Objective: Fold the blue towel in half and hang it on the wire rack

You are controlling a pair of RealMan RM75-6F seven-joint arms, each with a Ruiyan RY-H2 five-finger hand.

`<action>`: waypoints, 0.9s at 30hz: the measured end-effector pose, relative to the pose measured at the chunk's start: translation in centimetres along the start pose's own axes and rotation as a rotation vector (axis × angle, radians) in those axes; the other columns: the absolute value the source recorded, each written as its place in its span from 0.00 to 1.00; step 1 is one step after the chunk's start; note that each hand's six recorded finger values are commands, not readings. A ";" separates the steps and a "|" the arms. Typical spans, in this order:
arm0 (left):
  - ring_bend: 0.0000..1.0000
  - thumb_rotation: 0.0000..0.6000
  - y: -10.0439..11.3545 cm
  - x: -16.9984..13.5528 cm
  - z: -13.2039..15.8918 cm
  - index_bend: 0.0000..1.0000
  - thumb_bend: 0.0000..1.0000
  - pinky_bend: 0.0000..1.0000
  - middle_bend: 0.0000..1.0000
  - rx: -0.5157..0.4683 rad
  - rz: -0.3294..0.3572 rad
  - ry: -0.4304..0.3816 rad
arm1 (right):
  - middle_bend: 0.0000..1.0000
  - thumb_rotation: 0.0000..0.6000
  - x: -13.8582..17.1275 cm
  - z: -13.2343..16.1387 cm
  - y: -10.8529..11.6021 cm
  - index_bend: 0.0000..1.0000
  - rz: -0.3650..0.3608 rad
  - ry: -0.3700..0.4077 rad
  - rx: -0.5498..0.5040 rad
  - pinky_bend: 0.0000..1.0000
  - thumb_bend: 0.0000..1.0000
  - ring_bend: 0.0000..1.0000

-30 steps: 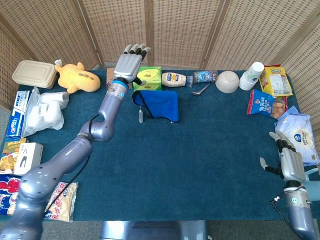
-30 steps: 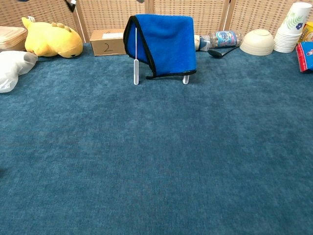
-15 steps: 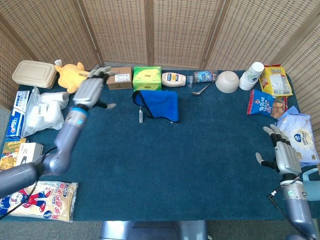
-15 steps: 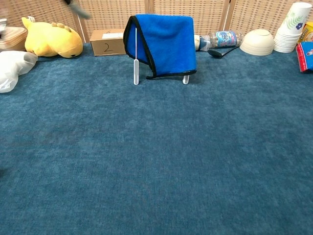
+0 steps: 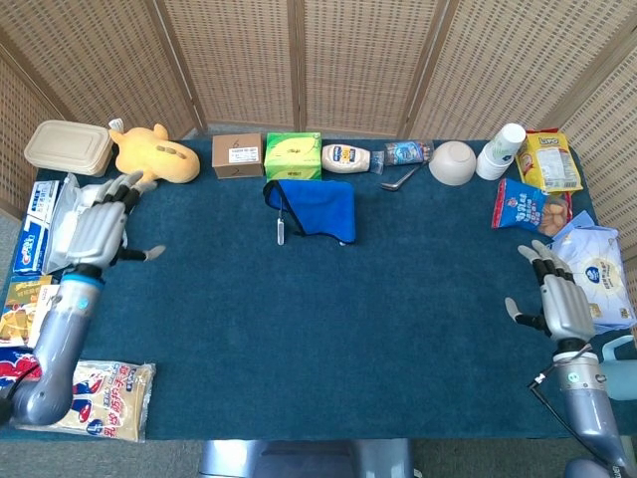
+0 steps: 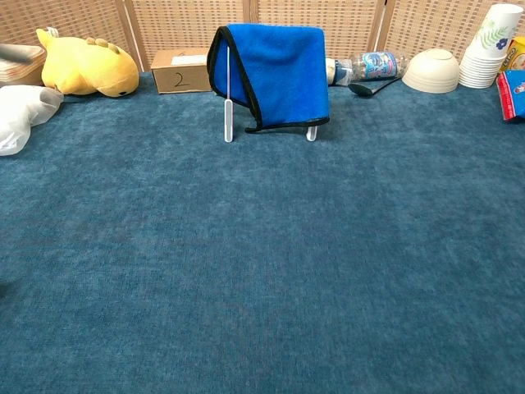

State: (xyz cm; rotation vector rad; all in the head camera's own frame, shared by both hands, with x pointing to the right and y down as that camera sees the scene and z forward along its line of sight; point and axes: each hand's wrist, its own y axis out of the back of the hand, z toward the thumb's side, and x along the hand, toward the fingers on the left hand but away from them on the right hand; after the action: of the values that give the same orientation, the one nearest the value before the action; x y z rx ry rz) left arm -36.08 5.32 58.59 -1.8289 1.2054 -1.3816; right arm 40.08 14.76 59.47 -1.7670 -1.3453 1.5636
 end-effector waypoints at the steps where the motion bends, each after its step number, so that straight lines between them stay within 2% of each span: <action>1: 0.00 1.00 0.0 -0.8 -0.4 0.17 0.07 0.00 0.08 0.000 0.002 0.005 | 0.03 1.00 0.0 0.2 0.0 0.11 -0.003 0.006 0.004 0.00 0.35 0.00; 8: 0.00 1.00 0.5 -8.6 -4.0 0.18 0.07 0.00 0.08 0.036 0.067 0.042 | 0.03 1.00 0.7 1.1 0.0 0.10 -0.019 0.031 0.058 0.00 0.35 0.00; 15: 0.00 1.00 0.6 -16.4 -7.3 0.19 0.07 0.00 0.09 0.082 0.118 0.130 | 0.03 1.00 1.8 1.7 -0.2 0.09 -0.027 0.048 0.103 0.00 0.35 0.00; 21: 0.00 1.00 -0.3 -20.8 -9.0 0.20 0.07 0.00 0.09 0.093 0.105 0.202 | 0.03 1.00 2.7 1.8 -0.8 0.09 -0.019 0.055 0.130 0.00 0.35 0.00; 27: 0.00 1.00 -0.9 -23.3 -10.1 0.21 0.08 0.00 0.08 0.089 0.086 0.257 | 0.03 1.00 3.2 2.0 -1.0 0.09 -0.025 0.067 0.137 0.00 0.35 0.00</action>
State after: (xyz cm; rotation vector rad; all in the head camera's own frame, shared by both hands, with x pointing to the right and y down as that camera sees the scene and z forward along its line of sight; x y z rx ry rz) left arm -46.96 27.28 52.05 -1.5557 1.3091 -1.6308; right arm 37.53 17.40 58.07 -1.6980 -1.1948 1.5316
